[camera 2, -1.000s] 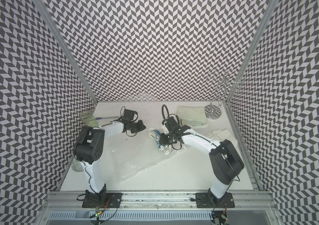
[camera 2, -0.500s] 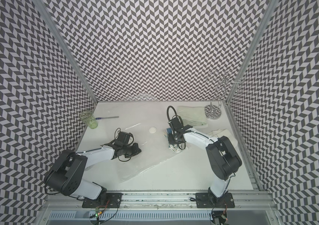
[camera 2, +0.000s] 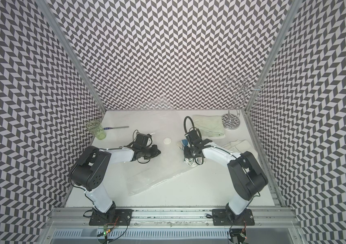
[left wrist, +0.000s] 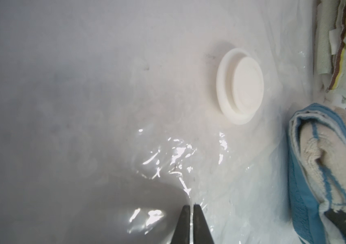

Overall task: Place the folded towel into the vacuum bag
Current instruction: Pick up the towel from the vacuum bag, then open the vacuum bag at the center of the board.

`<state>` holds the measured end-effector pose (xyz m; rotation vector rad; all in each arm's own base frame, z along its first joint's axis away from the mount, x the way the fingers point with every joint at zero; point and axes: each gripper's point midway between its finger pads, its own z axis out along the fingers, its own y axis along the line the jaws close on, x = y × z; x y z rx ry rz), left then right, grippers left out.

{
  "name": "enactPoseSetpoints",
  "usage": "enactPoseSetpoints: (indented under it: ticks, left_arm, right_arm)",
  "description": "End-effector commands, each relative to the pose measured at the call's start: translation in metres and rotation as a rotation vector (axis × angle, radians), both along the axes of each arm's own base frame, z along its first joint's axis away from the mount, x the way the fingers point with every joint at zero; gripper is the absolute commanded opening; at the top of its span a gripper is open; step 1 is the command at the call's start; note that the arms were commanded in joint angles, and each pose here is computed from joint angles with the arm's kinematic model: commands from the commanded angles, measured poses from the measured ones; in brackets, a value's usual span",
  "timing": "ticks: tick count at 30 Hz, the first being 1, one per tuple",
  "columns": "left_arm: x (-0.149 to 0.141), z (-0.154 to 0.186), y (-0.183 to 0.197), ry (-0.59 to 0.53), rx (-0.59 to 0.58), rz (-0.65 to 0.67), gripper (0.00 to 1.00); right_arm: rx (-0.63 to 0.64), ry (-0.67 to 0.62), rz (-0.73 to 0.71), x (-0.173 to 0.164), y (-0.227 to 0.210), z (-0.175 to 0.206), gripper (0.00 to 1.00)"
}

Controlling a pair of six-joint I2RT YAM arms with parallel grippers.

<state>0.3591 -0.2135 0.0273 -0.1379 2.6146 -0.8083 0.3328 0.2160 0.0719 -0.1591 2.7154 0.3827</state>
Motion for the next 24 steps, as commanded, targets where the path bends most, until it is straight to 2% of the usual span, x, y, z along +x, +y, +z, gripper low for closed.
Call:
enactPoseSetpoints:
  ticks: [1,4,7,9,11,15,18,24]
  left_arm:
    - [-0.019,0.015,0.01,0.023,0.09,-0.059,0.15]
    - [-0.028,0.062,-0.006,-0.059,0.103,-0.156,0.3]
    - [-0.054,0.093,-0.031,-0.104,0.143,-0.292,0.49]
    - [-0.078,0.098,-0.046,-0.112,0.194,-0.4,0.64]
    - [-0.1,0.092,-0.055,-0.106,0.255,-0.471,0.73]
    - [-0.138,0.069,-0.071,-0.088,0.397,-0.603,0.78]
    - [-0.155,0.043,-0.07,-0.057,0.521,-0.657,0.79]
    - [-0.156,0.016,-0.057,-0.052,0.708,-0.701,0.81]
  right_arm:
    - [0.057,-0.048,0.024,0.006,0.008,0.041,0.03]
    - [0.108,-0.092,0.025,0.003,0.01,0.072,0.03]
    - [0.125,-0.106,0.012,-0.005,0.002,0.085,0.03]
    - [0.143,-0.112,-0.014,-0.009,-0.007,0.089,0.03]
    - [0.182,-0.112,-0.037,-0.011,-0.015,0.093,0.03]
    - [0.23,-0.127,-0.076,-0.01,-0.029,0.102,0.03]
    - [0.241,-0.141,-0.088,-0.01,-0.034,0.107,0.03]
    - [0.257,-0.132,-0.072,-0.014,-0.034,0.105,0.03]
